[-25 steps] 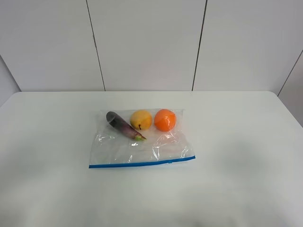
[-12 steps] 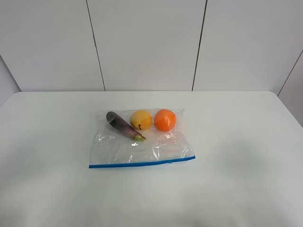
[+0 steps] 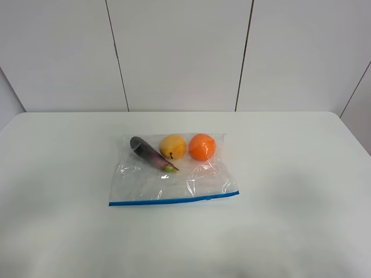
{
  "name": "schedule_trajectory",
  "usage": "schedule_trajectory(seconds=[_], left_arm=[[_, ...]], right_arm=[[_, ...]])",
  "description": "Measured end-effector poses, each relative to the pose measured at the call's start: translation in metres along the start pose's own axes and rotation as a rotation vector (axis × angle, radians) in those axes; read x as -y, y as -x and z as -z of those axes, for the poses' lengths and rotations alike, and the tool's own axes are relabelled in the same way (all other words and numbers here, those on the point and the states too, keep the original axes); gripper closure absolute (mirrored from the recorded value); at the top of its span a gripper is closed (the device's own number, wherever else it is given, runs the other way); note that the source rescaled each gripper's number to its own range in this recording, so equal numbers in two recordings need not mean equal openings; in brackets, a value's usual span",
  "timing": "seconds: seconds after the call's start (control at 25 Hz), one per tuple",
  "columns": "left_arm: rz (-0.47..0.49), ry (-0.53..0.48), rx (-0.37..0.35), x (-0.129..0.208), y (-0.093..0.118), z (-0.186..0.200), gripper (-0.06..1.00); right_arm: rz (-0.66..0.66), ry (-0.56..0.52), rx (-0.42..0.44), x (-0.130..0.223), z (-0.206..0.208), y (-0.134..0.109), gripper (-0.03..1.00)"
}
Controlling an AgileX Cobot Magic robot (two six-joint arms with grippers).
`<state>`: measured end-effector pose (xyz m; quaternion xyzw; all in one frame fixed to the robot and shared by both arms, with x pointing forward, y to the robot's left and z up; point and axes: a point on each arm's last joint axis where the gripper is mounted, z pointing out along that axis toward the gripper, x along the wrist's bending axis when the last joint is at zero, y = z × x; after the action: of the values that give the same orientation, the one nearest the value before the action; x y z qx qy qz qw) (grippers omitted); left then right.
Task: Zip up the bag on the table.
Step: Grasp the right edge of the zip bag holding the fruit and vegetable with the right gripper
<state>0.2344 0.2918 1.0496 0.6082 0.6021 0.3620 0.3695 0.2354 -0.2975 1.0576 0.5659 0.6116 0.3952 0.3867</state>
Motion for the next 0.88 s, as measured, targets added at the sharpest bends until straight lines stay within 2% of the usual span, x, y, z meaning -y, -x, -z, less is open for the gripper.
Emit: schedule_trajectory(seconds=[0.88], left_arm=[[0.0,0.0,0.0,0.0,0.0,0.0,0.25]], right_arm=[[0.0,-0.02,-0.001,0.0018,0.0,-0.0001,0.25]])
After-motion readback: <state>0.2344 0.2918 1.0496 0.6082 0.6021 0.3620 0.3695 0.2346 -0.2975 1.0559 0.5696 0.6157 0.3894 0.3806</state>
